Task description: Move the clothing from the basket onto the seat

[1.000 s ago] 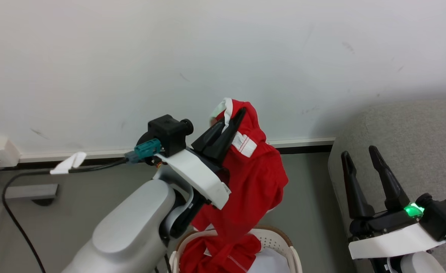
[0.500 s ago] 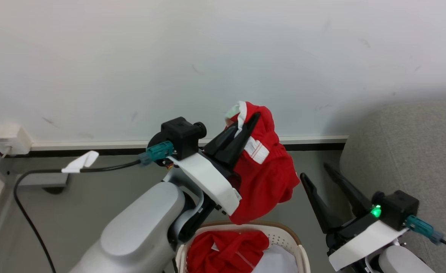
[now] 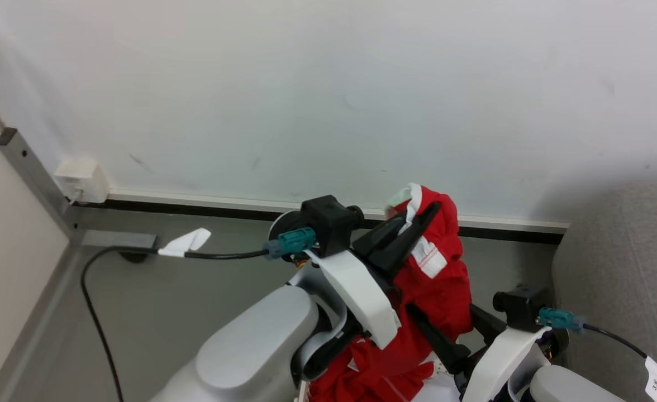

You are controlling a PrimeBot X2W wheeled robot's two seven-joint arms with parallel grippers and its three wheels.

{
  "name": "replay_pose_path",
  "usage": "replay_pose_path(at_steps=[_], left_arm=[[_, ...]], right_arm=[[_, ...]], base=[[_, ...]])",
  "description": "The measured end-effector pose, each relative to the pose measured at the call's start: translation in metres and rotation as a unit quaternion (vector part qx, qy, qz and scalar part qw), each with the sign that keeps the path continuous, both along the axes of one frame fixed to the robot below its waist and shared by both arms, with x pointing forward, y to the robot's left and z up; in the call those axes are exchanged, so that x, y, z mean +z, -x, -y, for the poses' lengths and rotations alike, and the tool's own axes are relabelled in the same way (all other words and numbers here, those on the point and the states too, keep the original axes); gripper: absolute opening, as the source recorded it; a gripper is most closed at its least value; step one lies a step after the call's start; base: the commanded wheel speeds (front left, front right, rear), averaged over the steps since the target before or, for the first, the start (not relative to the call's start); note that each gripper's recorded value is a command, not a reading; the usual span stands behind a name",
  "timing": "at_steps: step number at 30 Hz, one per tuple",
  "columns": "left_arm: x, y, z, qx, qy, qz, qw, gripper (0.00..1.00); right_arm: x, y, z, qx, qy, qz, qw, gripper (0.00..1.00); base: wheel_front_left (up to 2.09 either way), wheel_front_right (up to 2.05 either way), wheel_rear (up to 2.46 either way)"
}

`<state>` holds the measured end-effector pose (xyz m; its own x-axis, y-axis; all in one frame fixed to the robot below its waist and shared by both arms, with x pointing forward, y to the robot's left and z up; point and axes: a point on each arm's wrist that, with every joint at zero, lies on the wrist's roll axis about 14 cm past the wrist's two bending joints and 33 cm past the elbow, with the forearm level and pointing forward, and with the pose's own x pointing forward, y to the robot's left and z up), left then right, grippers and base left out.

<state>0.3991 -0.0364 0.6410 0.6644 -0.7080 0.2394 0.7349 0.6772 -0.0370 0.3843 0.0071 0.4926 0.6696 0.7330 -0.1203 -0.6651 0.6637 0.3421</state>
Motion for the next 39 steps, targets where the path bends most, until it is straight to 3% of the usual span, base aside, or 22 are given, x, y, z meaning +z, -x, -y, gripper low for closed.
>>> replay_pose_path(at_steps=[10,11,12,17,31,33,34,35,39], left_arm=[[-0.005,0.012,-0.014,0.02,-0.002,-0.01,1.0,0.0],[-0.005,0.013,-0.016,0.022,-0.002,-0.011,1.0,0.0],[-0.005,0.014,-0.018,0.024,-0.002,-0.011,1.0,0.0],[-0.009,0.015,-0.023,0.033,-0.005,-0.016,0.999,0.0],[-0.028,-0.004,-0.029,0.051,-0.016,-0.034,0.998,0.0],[-0.032,-0.006,-0.028,0.051,-0.017,-0.038,0.998,0.18],[-0.033,-0.007,-0.027,0.05,-0.015,-0.038,0.998,0.47],[-0.035,-0.007,-0.026,0.047,-0.016,-0.039,0.998,1.0],[-0.041,-0.009,-0.017,0.035,-0.014,-0.043,0.998,1.0]], right_arm=[[-0.017,0.007,-0.039,0.052,0.015,-0.018,0.998,1.0],[-0.017,0.007,-0.042,0.055,0.016,-0.017,0.998,0.75],[-0.017,0.007,-0.045,0.058,0.018,-0.016,0.998,0.0],[-0.014,0.006,-0.053,0.063,0.015,-0.012,0.998,0.0],[0.029,-0.04,-0.003,-0.049,-0.04,0.051,0.997,0.0],[0.033,-0.042,0.007,-0.066,-0.047,0.059,0.995,0.0],[0.035,-0.043,0.013,-0.074,-0.048,0.065,0.994,0.0],[0.037,-0.044,0.019,-0.083,-0.048,0.07,0.993,0.0],[0.042,-0.046,0.042,-0.112,-0.044,0.089,0.989,0.0]], base=[[0.0,0.0,0.0],[0.0,0.0,0.0],[0.0,0.0,0.0],[0.0,0.0,0.0],[0.0,0.0,0.0],[0.0,0.0,0.0],[0.0,0.0,0.0],[0.0,0.0,0.0],[0.0,0.0,0.0]])
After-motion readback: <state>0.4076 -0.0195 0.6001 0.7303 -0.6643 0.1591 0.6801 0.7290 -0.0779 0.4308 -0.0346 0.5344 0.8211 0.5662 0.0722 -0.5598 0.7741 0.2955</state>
